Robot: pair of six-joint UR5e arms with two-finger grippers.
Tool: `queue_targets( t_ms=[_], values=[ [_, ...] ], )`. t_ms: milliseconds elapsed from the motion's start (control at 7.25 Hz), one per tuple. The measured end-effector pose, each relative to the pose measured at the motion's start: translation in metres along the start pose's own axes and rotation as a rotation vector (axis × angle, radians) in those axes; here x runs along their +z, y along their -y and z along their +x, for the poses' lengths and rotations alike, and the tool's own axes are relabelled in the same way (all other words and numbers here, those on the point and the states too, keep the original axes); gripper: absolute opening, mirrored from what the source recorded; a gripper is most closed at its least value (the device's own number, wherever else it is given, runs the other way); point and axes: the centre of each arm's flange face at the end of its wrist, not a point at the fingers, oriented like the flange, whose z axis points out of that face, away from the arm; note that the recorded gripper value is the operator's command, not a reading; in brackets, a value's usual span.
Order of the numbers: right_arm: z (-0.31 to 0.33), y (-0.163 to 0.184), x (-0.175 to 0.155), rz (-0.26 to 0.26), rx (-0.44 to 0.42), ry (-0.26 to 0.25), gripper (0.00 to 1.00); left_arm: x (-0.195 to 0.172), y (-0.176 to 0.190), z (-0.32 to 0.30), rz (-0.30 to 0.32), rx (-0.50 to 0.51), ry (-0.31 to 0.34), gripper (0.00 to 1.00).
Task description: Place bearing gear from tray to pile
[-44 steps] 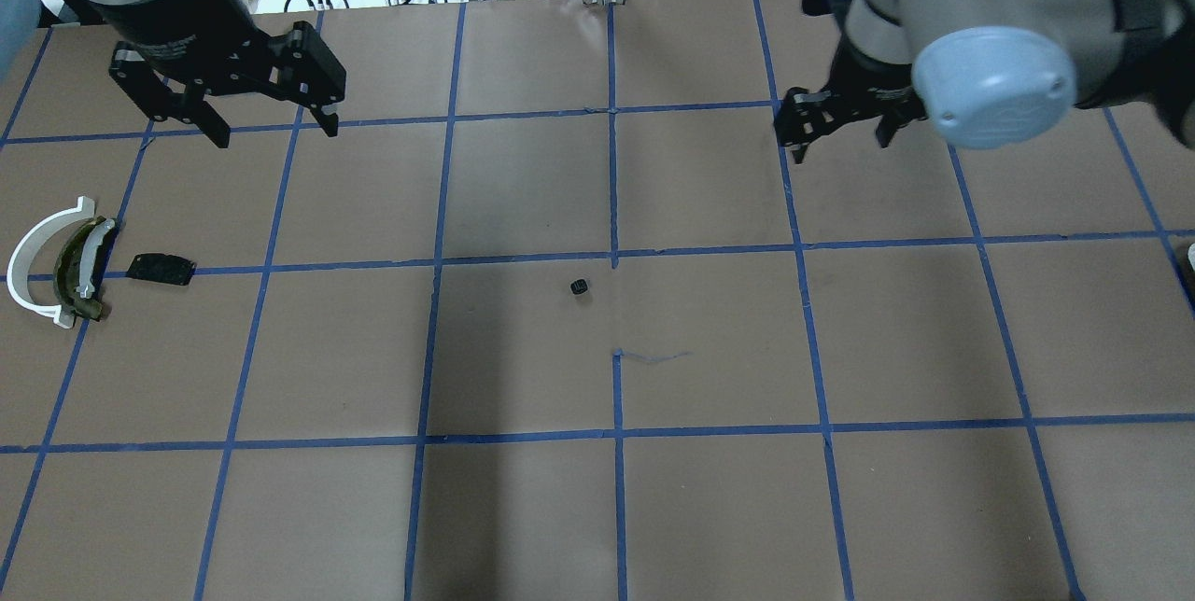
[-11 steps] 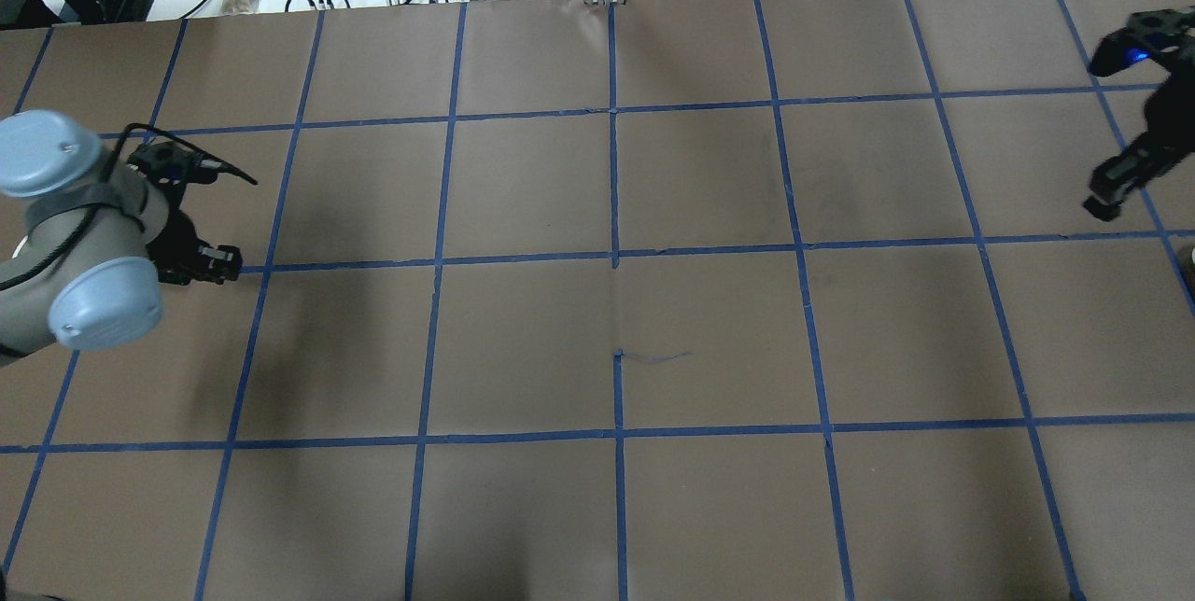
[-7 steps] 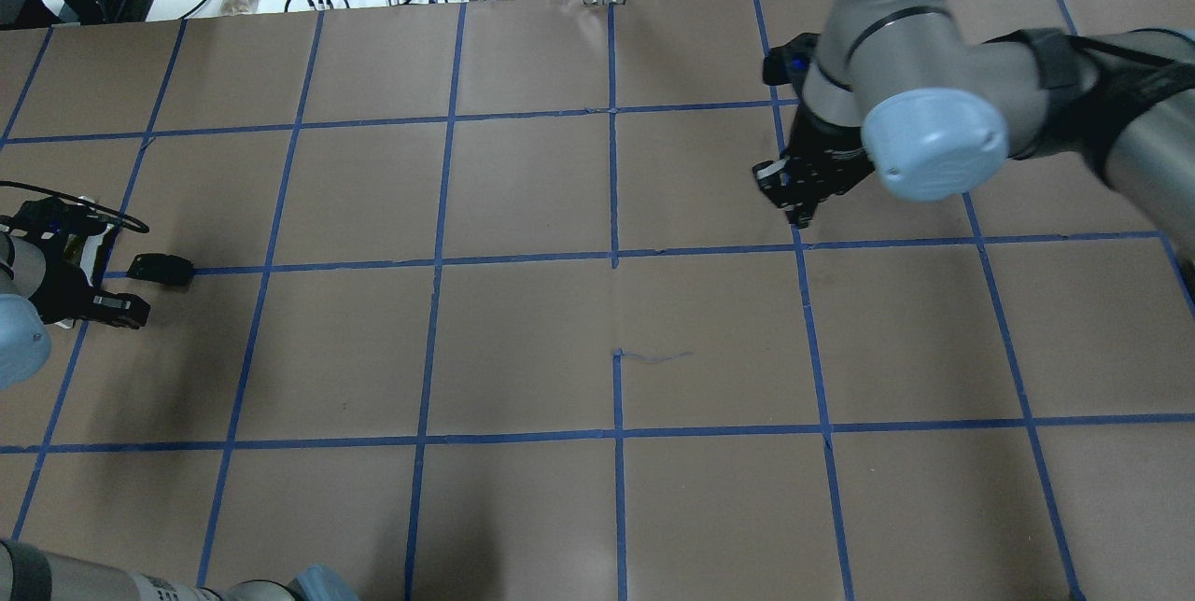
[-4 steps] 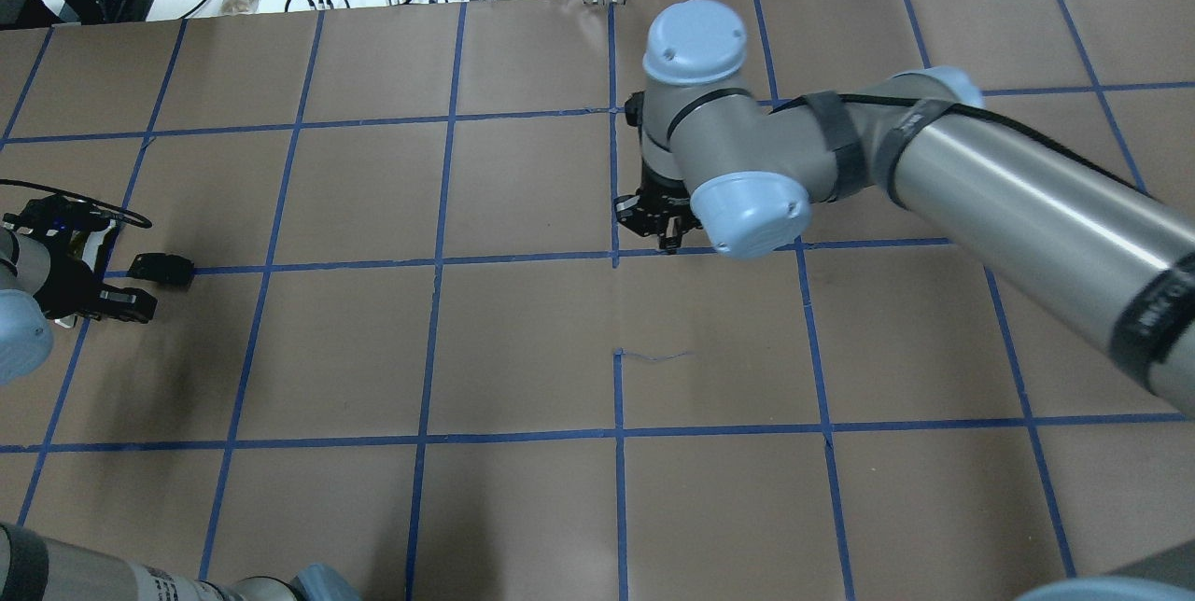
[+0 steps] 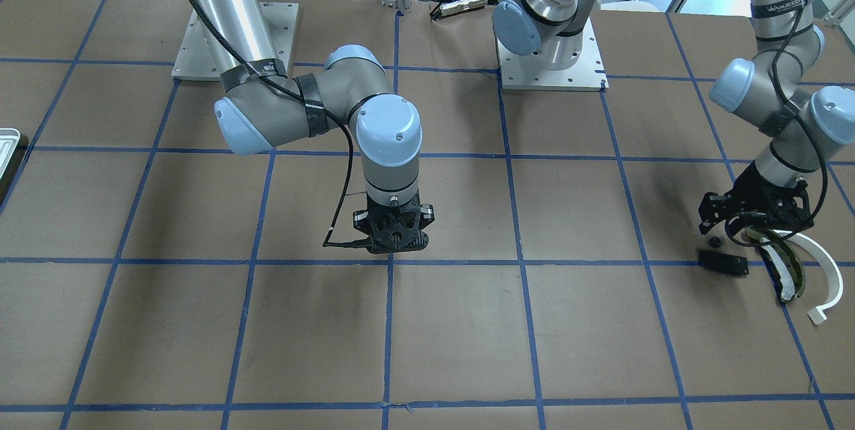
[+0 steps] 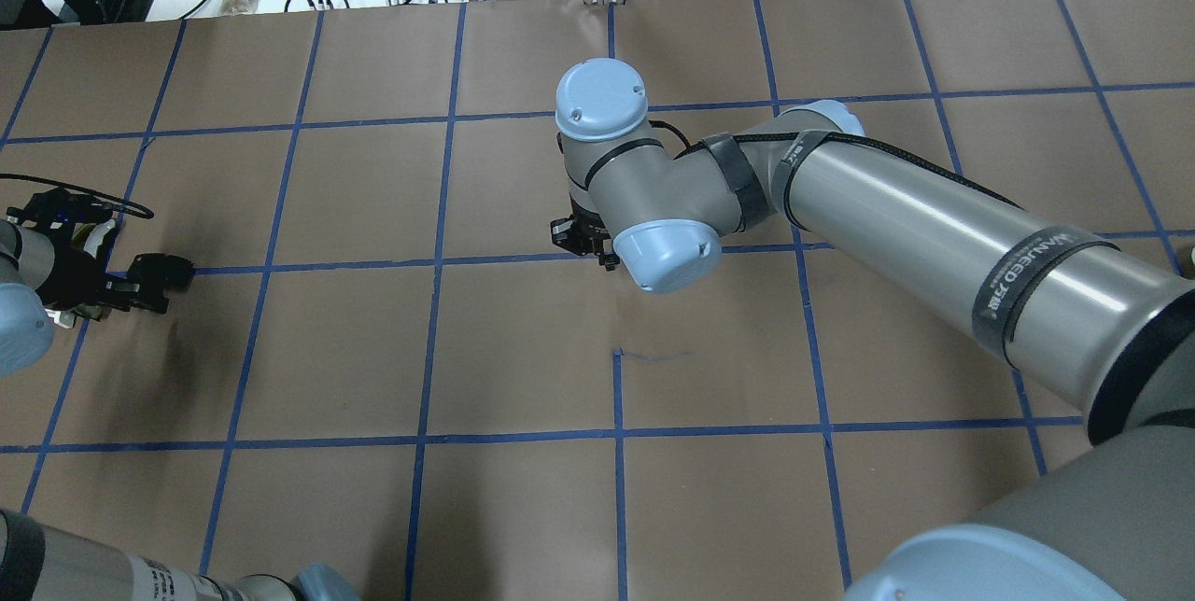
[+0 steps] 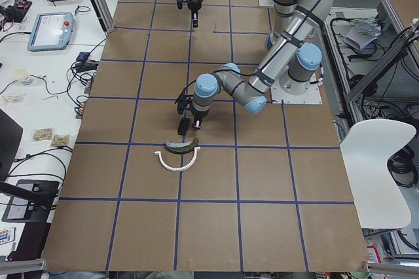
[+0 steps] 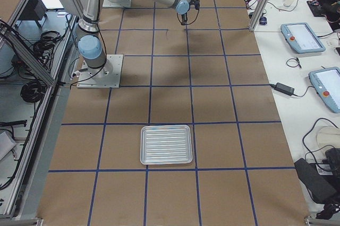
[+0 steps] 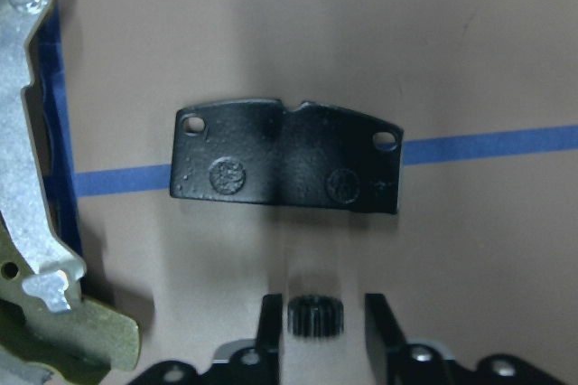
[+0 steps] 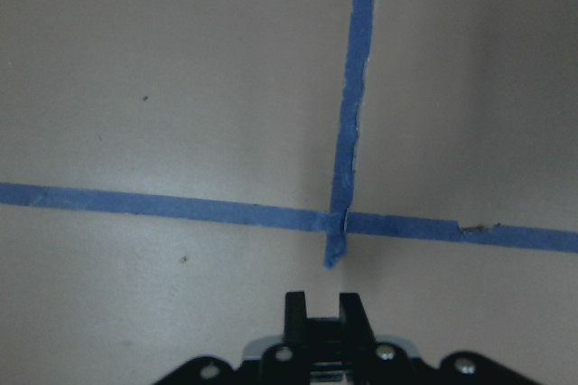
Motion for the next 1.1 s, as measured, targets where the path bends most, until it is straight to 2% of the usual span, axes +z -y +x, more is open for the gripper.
queue_targets(
  t_ms=[276,414,828,1103],
  values=[
    [0.005,0.003,-0.011,0.017,0.008,-0.017,1.0,-0.019,0.008,0.01,0.002,-0.004,0.006,0.96],
    [0.02,0.005,-0.035,0.037,0.023,-0.04,1.0,-0.033,0.02,0.03,-0.005,-0.006,-0.004,0.96],
    [0.133,0.002,-0.154,0.058,0.074,-0.059,1.0,-0.06,0.061,0.133,-0.014,-0.072,-0.033,0.97],
    [0.183,-0.025,-0.227,0.052,0.092,-0.03,1.0,-0.065,0.088,0.249,-0.009,-0.18,-0.061,0.96]
  ],
)
